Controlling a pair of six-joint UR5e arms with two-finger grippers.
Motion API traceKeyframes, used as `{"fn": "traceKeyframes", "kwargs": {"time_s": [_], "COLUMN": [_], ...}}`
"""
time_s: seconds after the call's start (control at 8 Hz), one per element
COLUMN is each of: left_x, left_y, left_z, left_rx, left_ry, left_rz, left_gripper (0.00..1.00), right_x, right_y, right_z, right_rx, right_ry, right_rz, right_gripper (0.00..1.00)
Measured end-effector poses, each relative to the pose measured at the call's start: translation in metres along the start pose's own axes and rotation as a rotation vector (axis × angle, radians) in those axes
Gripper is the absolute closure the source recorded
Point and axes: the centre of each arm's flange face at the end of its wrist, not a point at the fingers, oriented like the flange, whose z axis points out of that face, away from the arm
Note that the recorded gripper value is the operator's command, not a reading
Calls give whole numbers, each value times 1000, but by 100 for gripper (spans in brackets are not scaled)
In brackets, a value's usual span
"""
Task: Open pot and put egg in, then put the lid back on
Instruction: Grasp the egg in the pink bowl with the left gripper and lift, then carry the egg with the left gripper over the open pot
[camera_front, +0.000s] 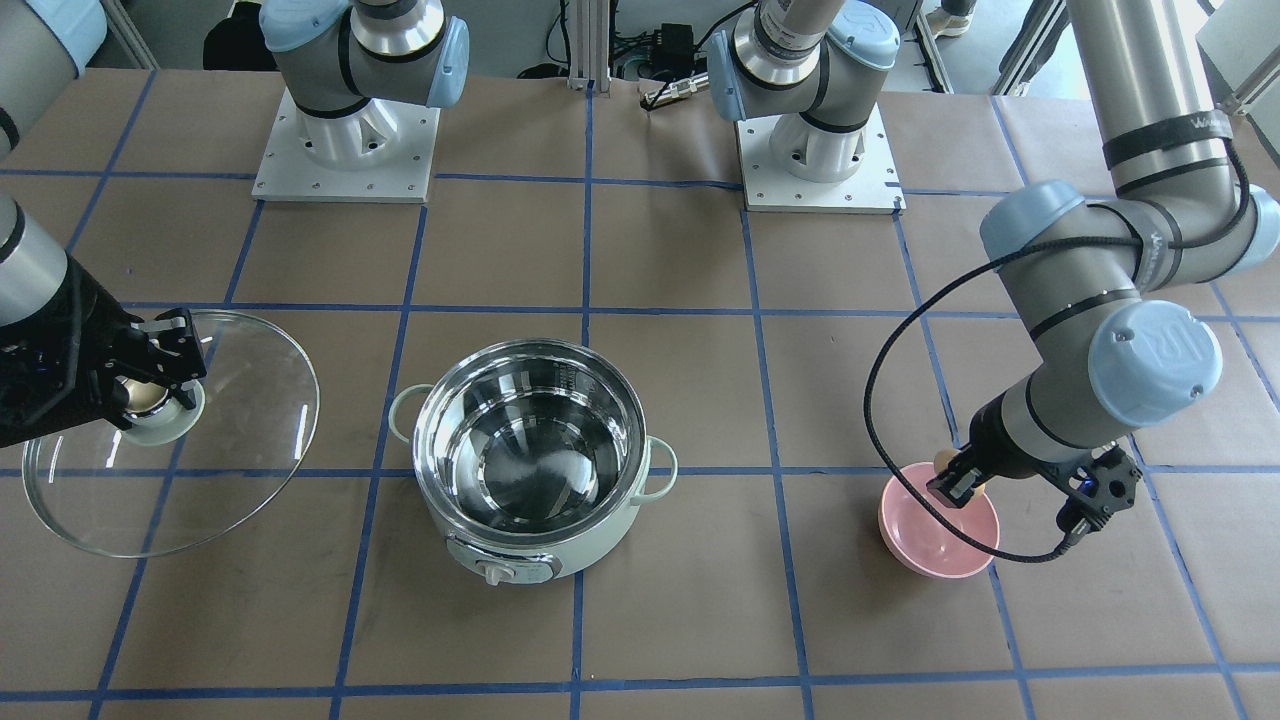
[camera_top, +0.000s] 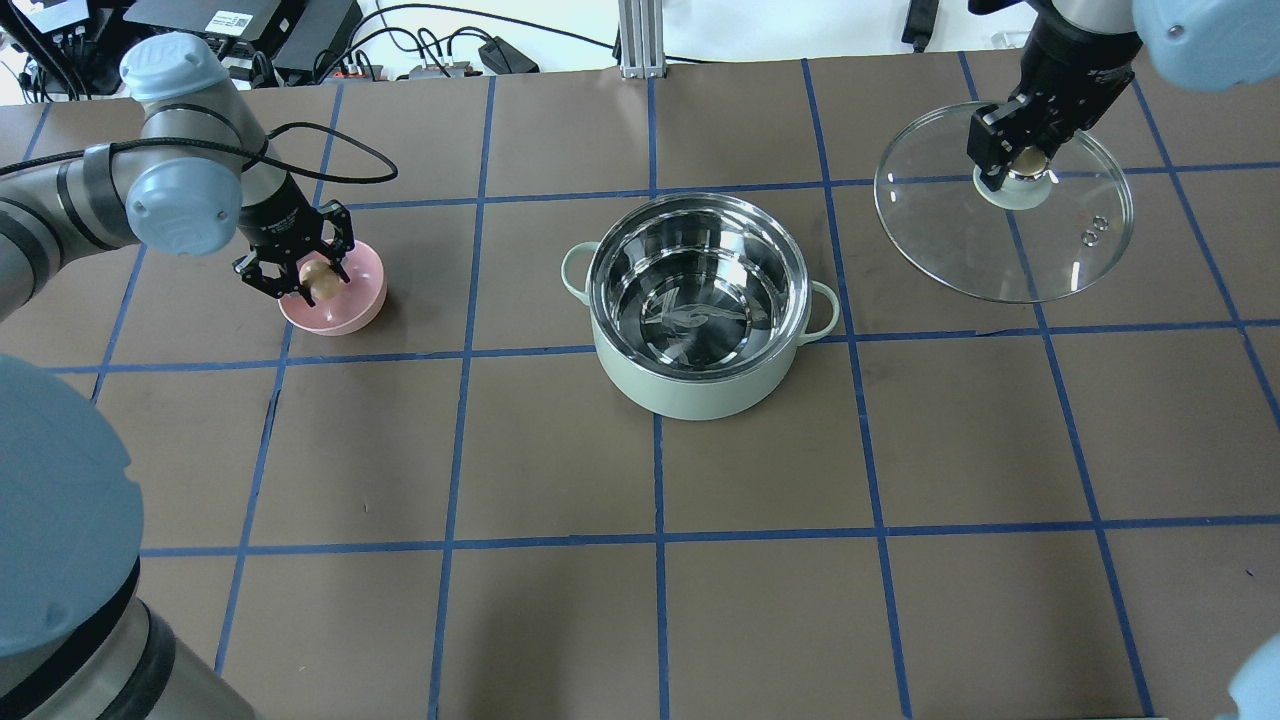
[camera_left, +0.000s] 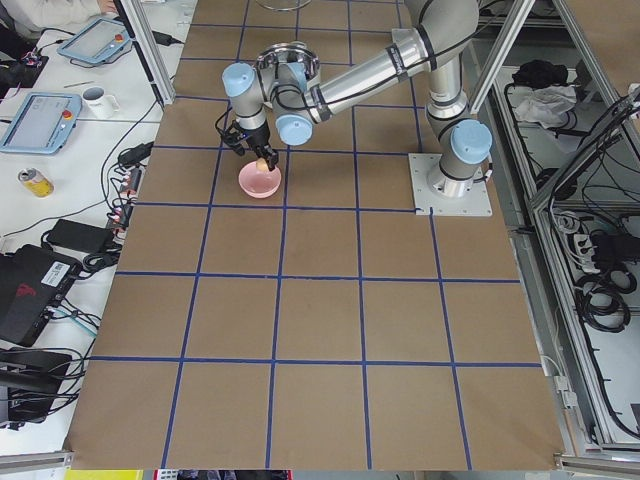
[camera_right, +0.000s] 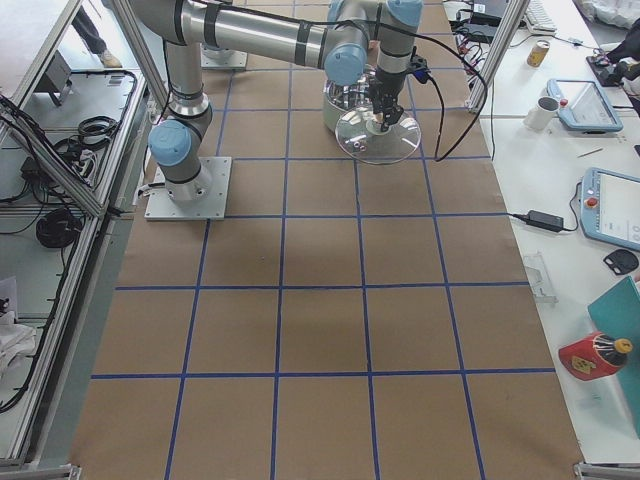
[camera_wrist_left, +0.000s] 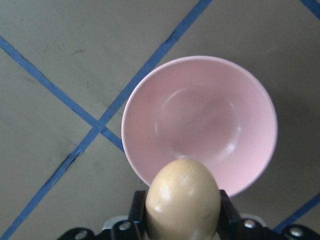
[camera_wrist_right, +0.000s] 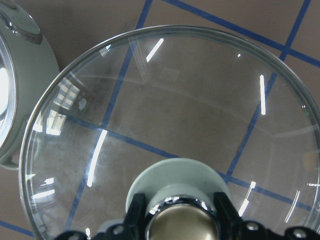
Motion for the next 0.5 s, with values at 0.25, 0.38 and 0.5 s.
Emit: {"fn": "traceKeyframes", "kwargs": {"time_s": [0.25, 0.38, 0.5], "left_x": [40, 69, 97], "left_y": [58, 95, 133], "left_z": [-60, -85, -103], "left_rx": [23, 48, 73], "left_ry": [-2, 7, 22], "left_rz": [135, 223, 323], "left_gripper": [100, 100, 100], "right_x": [9, 10, 11], "right_y": [4, 6, 7], "right_z": [0, 0, 0], "right_rx": [11, 10, 10], "right_ry": [-23, -27, -29], "right_rz": [4, 4, 3], "right_gripper": [100, 100, 100]}}
